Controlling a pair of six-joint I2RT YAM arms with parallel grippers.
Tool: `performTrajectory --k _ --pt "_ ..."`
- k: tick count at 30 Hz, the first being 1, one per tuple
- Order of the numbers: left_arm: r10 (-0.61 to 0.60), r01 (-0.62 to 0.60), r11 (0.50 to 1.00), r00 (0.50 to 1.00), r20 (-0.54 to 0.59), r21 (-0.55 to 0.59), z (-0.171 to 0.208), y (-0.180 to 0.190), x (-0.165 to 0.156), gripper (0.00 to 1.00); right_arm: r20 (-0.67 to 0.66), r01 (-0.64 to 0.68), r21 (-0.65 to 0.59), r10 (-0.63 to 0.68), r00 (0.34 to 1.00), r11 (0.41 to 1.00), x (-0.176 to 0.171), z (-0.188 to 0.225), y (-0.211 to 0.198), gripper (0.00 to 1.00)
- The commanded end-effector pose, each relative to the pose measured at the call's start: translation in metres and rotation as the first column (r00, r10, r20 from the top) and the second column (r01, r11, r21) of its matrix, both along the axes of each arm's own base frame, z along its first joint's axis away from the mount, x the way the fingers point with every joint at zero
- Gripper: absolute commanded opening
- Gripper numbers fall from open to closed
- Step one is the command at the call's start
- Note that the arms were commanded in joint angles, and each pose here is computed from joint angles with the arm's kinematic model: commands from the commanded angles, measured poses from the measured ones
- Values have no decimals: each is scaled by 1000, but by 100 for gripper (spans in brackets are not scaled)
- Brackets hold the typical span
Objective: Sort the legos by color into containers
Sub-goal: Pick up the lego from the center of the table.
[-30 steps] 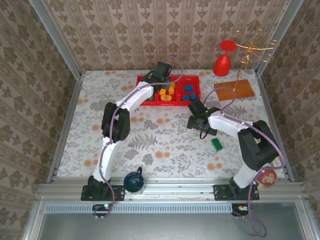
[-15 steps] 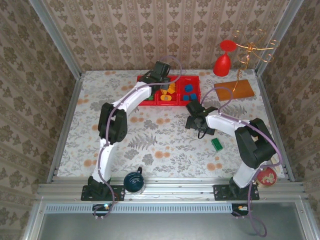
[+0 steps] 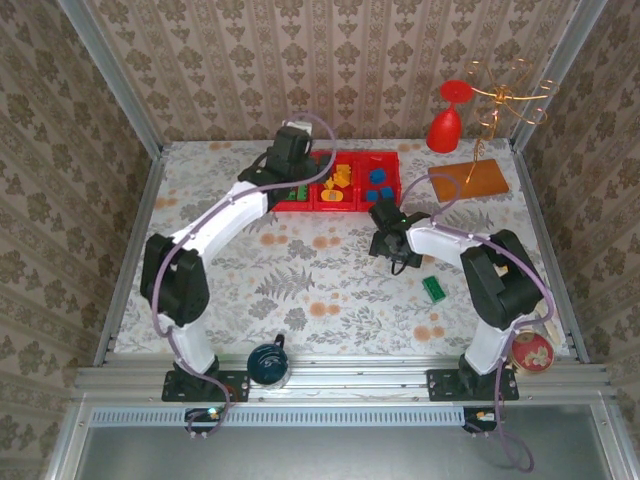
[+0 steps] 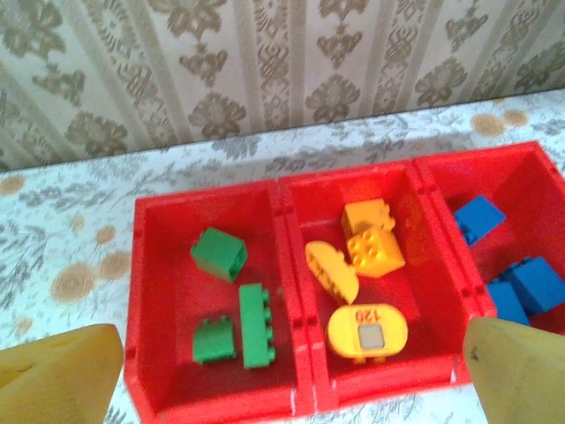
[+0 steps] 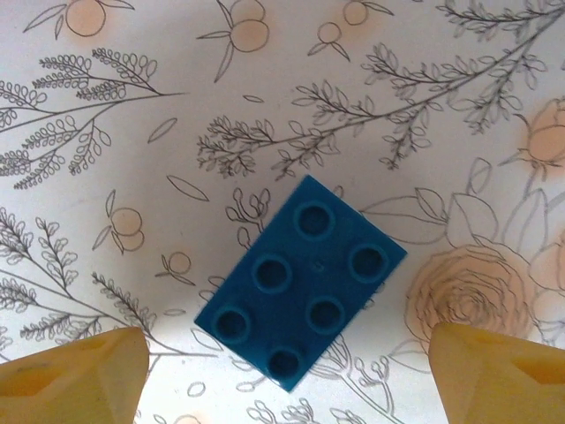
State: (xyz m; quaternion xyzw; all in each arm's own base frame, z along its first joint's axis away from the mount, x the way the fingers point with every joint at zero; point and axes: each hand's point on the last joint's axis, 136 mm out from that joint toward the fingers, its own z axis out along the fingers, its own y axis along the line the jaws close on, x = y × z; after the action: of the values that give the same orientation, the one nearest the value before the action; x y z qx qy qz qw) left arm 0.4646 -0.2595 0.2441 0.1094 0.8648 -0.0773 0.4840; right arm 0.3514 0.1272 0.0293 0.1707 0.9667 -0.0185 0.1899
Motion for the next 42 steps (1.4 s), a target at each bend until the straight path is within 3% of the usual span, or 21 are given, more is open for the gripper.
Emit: performTrajectory --k 1,11,20,34,42 --pt "47 -44 996 998 38 -72 13 16 -9 100 23 20 -6 -20 1000 1000 12 -2 3 82" --pt "80 -77 990 997 15 -121 -10 52 -55 100 23 10 -10 -10 1000 1000 30 -10 10 76" --pt "109 -112 984 994 -31 -137 -29 75 -77 100 14 -31 -30 31 999 999 40 -10 12 66" --pt "178 -183 977 983 -54 -105 -42 102 -88 100 -81 -102 -34 99 992 994 32 -16 13 48" --pt "192 -198 976 979 -63 -94 -47 105 -87 100 -94 -124 -9 123 988 992 32 -16 18 30"
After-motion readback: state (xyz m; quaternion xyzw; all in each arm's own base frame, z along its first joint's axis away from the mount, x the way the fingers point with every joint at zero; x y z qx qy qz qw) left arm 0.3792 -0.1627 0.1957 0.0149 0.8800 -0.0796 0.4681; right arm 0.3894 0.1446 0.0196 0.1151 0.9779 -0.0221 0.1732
